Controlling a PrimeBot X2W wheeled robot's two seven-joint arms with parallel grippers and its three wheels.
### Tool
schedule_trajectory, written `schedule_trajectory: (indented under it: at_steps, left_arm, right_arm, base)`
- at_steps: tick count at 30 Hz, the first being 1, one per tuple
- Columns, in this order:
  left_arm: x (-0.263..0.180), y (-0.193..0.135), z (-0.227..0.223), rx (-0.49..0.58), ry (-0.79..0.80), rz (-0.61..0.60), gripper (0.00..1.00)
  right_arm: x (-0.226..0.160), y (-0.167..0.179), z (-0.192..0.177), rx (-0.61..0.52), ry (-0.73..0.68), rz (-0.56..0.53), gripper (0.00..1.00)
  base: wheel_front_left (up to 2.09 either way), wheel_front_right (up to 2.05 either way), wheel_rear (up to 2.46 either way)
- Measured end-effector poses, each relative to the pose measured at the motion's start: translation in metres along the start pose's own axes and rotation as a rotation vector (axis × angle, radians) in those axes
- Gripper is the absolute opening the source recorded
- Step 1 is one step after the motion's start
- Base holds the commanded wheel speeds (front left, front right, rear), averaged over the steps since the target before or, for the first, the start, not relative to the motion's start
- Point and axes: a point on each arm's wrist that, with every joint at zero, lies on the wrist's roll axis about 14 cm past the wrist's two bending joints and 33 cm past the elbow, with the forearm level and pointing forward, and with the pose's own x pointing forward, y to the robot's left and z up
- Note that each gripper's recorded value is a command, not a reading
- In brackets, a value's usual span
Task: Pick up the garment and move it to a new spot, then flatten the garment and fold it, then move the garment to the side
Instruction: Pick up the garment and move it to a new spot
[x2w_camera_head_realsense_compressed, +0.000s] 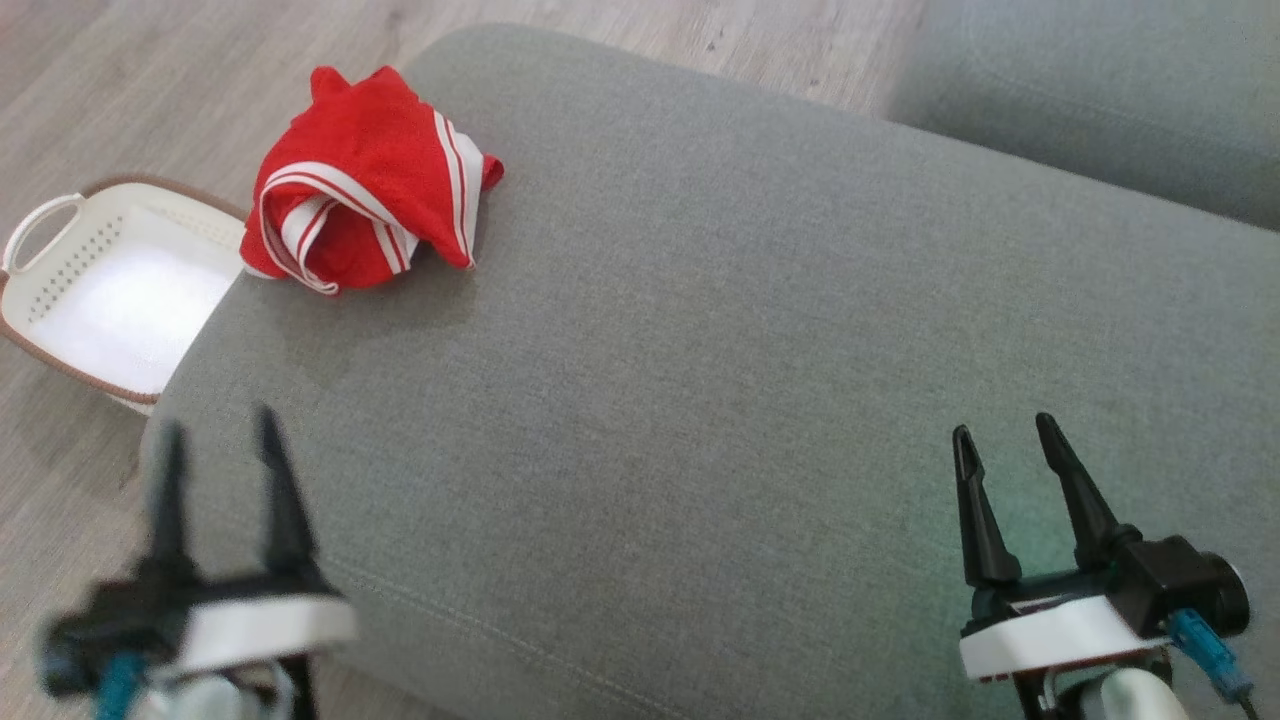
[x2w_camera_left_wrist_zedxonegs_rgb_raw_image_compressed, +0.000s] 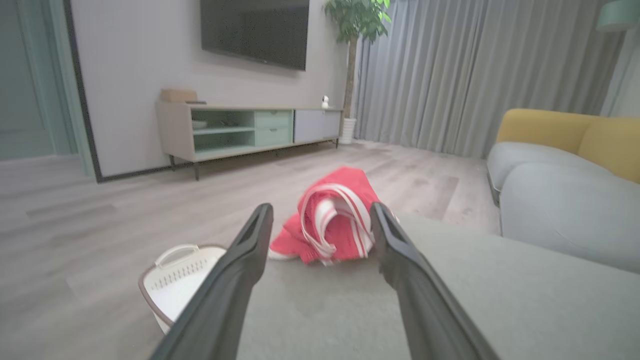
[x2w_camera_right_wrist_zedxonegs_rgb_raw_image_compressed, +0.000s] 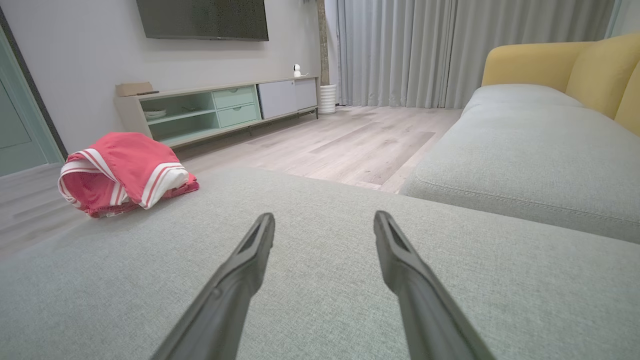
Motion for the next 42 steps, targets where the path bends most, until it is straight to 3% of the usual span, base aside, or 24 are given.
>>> schedule_trajectory:
  at_steps: [5,9,15,21,27,34,39,40,41,42]
  left_arm:
    - [0.037,0.010,0.055,0.085,-0.157,-0.026,1.00]
    - [0.083,-0.003,0.111,0.183,-0.268,-0.115,1.00]
    - [0.151,-0.016,0.141,0.292,-0.231,-0.172,1.00]
    - [0.196,-0.021,0.075,0.298,0.049,-0.175,1.00]
    - [0.200,-0.005,-0.019,0.304,0.333,-0.127,1.00]
    - [0.187,0.001,-0.092,0.242,0.518,-0.081,1.00]
    - [0.179,-0.006,-0.121,0.226,0.593,-0.089,1.00]
    - [0.179,-0.008,-0.123,0.222,0.598,-0.090,0.98]
    - [0.180,-0.008,-0.123,0.223,0.595,-0.091,0.60]
    - [0.182,-0.009,-0.122,0.225,0.587,-0.093,0.41]
  right_arm:
    - [0.003,-0.004,-0.006,-0.016,0.013,-0.003,1.00]
    - [0.009,-0.006,-0.011,-0.030,0.019,0.005,1.00]
    - [0.019,-0.009,-0.020,-0.052,0.030,0.016,1.00]
    - [0.025,-0.030,-0.032,-0.071,0.048,-0.027,1.00]
    - [0.026,-0.056,-0.049,-0.094,0.082,-0.083,1.00]
    - [0.022,-0.071,-0.072,-0.090,0.133,-0.113,1.00]
    - [0.023,-0.072,-0.080,-0.080,0.148,-0.111,1.00]
    - [0.023,-0.071,-0.081,-0.079,0.147,-0.111,1.00]
    - [0.023,-0.071,-0.080,-0.079,0.147,-0.110,1.00]
    - [0.023,-0.071,-0.080,-0.079,0.146,-0.109,1.00]
  base:
    - [0.00,0.00,0.00]
    - [0.00,0.00,0.00]
    - [0.00,0.00,0.00]
    - [0.00,0.00,0.00]
    - [0.00,0.00,0.00]
    - [0.00,0.00,0.00]
    - [0.00,0.00,0.00]
    - [0.00,0.00,0.00]
    - [0.00,0.00,0.00]
    - [0.00,0.00,0.00]
